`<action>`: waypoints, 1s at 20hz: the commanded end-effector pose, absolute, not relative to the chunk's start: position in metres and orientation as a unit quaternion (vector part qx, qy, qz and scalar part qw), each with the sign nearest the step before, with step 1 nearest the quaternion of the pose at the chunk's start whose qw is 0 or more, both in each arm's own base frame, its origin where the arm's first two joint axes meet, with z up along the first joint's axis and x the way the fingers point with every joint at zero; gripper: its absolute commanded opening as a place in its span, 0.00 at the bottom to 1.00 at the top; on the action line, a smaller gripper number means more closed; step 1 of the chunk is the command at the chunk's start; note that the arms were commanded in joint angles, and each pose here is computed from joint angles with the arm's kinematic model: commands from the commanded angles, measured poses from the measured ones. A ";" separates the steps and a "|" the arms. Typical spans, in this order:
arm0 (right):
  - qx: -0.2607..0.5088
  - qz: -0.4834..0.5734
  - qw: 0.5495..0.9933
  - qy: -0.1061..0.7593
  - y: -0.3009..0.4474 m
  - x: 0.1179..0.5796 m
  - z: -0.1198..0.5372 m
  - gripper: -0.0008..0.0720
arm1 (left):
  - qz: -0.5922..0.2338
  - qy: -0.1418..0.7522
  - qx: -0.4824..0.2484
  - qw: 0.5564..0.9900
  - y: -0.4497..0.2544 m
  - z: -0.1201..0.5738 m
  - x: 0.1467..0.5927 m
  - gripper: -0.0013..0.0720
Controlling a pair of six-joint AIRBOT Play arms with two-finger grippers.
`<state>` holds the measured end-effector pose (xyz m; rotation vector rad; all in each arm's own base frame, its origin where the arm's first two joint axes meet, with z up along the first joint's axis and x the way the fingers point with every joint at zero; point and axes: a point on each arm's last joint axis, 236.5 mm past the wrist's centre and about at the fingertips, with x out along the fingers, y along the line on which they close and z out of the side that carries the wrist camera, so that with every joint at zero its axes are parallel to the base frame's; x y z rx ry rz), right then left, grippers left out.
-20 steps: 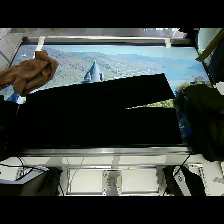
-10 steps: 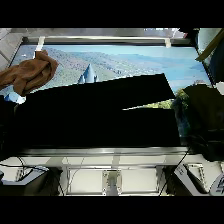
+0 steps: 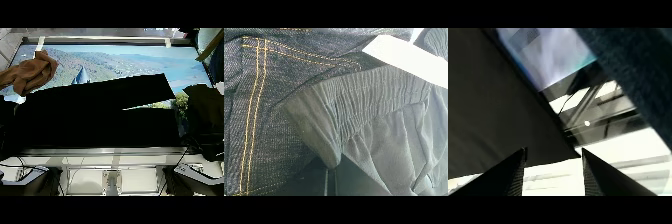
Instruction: Fold the clothes and pants, and hang the long-sleeved shirts on hangers.
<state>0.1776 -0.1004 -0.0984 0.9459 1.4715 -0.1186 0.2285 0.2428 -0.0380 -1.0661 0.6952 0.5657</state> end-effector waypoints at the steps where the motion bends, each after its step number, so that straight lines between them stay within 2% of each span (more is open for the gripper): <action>1: 0.414 -0.043 0.637 0.649 -0.098 0.176 -0.112 0.55 | 0.259 0.321 -0.491 0.768 0.242 -0.038 0.229 0.04; 11: 0.431 -0.022 0.625 0.651 -0.078 0.173 -0.116 0.53 | 0.248 0.328 -0.485 0.772 0.238 -0.038 0.229 0.03; 12: 0.425 -0.014 0.624 0.656 -0.072 0.174 -0.117 0.49 | 0.242 0.331 -0.481 0.775 0.236 -0.037 0.229 0.04; 14: 0.401 0.015 0.622 0.672 -0.057 0.175 -0.117 0.33 | 0.238 0.334 -0.483 0.774 0.233 -0.037 0.230 0.04; 15: 0.393 0.027 0.619 0.679 -0.051 0.175 -0.116 0.21 | 0.236 0.334 -0.484 0.773 0.232 -0.037 0.230 0.03; 16: 0.394 0.039 0.617 0.680 -0.044 0.178 -0.112 0.03 | 0.233 0.335 -0.485 0.773 0.231 -0.037 0.230 0.03; 18: 0.415 0.066 0.616 0.666 -0.033 0.187 -0.096 0.02 | 0.222 0.354 -0.462 0.782 0.229 -0.033 0.227 0.03; 20: 0.425 0.086 0.642 0.633 -0.033 0.209 -0.069 0.02 | 0.219 0.385 -0.421 0.792 0.235 -0.021 0.224 0.03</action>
